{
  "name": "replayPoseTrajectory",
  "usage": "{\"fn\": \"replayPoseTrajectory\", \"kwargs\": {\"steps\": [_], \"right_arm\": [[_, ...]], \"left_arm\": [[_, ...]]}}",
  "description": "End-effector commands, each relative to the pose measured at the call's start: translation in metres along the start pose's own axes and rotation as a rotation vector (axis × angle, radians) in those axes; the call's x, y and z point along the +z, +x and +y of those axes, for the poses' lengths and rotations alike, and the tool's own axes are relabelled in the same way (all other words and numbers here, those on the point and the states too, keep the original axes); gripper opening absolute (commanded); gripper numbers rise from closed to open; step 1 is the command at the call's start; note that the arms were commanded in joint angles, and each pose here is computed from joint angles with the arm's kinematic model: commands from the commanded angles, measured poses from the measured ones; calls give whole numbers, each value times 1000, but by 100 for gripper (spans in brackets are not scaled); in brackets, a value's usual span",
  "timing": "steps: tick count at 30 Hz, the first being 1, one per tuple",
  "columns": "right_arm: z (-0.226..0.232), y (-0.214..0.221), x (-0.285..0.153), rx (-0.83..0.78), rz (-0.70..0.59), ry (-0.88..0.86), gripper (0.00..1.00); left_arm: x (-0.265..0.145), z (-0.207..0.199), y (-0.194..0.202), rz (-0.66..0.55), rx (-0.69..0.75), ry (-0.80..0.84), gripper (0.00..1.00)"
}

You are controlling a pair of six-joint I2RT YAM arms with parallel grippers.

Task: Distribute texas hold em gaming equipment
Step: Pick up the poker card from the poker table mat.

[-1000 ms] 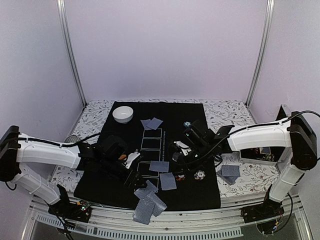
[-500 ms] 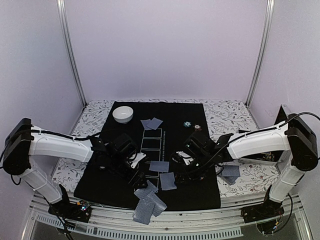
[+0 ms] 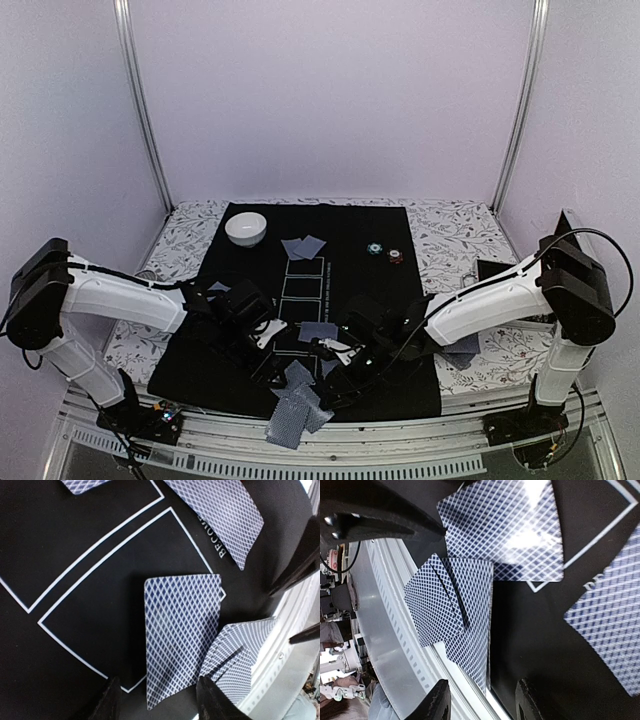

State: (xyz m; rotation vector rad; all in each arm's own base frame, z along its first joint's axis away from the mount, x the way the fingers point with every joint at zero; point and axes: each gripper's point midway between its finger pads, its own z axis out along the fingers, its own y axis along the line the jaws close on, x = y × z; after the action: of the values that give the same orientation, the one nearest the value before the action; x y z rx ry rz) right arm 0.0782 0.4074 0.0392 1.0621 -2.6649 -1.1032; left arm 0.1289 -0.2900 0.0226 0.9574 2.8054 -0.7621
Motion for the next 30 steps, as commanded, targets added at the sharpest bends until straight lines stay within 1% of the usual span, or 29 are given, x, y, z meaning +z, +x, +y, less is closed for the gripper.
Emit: {"fn": "replayPoseTrajectory", "kwargs": {"steps": [1,4,8,10,12,13,14,15,16,17,18,19,24,27,30], "right_arm": [[15,-5,12,-30,10,-75,47],[14,-5,20,-33,27,-94,46],[15,-5,23,-43,34,-103,33],[14,-4,23,-43,37,-106,31],[14,-2,25,-38,40,-114,32],[15,-1,26,-34,41,-124,32],[14,1,27,-25,42,-133,29],[14,2,27,-23,39,-140,24],[13,1,27,-17,37,-141,18],[14,1,26,-16,32,-140,8],[13,0,24,-15,25,-135,4],[14,-3,20,-19,13,-134,3],[17,-8,-3,-30,-21,-130,2],[16,-16,-25,-45,-67,-100,2],[12,-21,-47,-41,-105,-66,2]], "left_arm": [[6,-4,8,8,9,26,51],[7,-7,8,-1,9,53,45],[9,-12,10,1,7,84,41],[10,-12,12,2,9,86,38],[11,-11,13,5,9,87,33],[11,-11,13,6,9,87,28],[12,-11,13,7,9,88,21],[12,-11,13,7,9,87,14],[12,-11,12,6,9,84,4],[11,-10,11,5,9,79,0],[9,-10,10,1,8,69,0],[6,-11,7,-10,15,62,0],[-23,-19,-14,-91,75,27,0],[-40,-19,-25,-145,123,-18,0],[-50,-11,-31,-155,166,-98,0]]}}
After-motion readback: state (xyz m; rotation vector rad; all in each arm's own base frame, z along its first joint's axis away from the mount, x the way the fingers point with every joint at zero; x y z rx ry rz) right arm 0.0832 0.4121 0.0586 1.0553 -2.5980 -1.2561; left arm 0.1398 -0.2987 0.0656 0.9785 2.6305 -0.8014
